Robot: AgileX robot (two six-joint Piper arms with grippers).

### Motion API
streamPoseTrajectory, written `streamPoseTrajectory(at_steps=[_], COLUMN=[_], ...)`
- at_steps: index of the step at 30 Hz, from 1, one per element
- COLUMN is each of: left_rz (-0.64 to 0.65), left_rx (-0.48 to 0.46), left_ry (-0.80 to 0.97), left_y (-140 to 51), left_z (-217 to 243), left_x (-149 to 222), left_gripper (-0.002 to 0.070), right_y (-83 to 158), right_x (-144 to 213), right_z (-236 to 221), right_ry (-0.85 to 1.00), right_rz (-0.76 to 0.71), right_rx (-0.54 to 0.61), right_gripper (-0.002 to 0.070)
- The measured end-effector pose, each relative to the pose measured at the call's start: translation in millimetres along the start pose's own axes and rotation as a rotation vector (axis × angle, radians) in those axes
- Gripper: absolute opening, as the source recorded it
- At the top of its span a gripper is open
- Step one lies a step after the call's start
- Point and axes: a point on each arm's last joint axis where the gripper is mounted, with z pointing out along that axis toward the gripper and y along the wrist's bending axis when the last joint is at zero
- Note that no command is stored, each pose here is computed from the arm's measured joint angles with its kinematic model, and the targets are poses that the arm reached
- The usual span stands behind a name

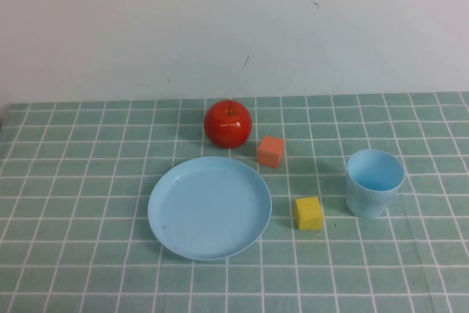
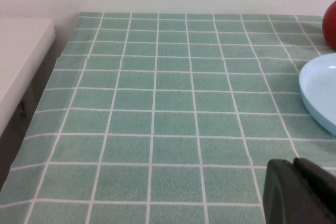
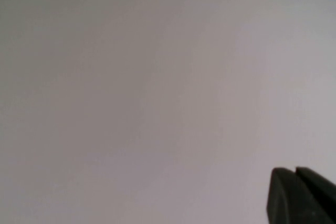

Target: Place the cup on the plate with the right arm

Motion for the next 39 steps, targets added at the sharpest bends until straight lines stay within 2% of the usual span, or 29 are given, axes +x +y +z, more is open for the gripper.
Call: streamPoseTrajectory(at_steps=[6,11,16,19,22,29,32,34,36,39], left_rz=[0.0,0.0,0.0,0.0,0.0,0.0,0.0,0.0,0.0,0.0], left_rx=[0.0,0.0,0.0,0.0,0.0,0.0,0.0,0.0,0.0,0.0], left_ry=[0.0,0.0,0.0,0.0,0.0,0.0,0.0,0.0,0.0,0.0], left_y=[0.0,0.0,0.0,0.0,0.0,0.0,0.0,0.0,0.0,0.0], left_z=[0.0,0.0,0.0,0.0,0.0,0.0,0.0,0.0,0.0,0.0], left_x=[0.0,0.0,0.0,0.0,0.0,0.0,0.0,0.0,0.0,0.0], left_gripper=[-0.0003,-0.0003,-0.0003,-0.0003,-0.0003,-0.0003,-0.0003,-0.0003,-0.0003,-0.0003], right_y=[-0.6,-3.7,-4.9,-6.1,-7.9,-11.7,-9.4,-4.4,3.2,16.5], right_x=[-0.1,-24.3,-46.1,-47.0,-42.3,-15.8,-1.4,7.3,15.1,30.9], right_z=[5.3,23.7,36.6,48.2,59.8,88.9,100.5,106.8,111.7,116.0], right_ry=[0.089,0.253,0.291,0.352,0.462,0.855,1.024,1.138,1.253,1.378], right_rz=[-0.029,-0.042,-0.041,0.001,0.013,-0.049,-0.09,-0.104,-0.128,-0.172], right_rx=[0.005,0.039,0.053,0.066,0.082,0.068,0.006,-0.076,-0.209,-0.482], right_gripper=[-0.0003,-0.0003,-0.0003,-0.0003,-0.0003,-0.0003,-0.0003,-0.0003,-0.0003,-0.0003])
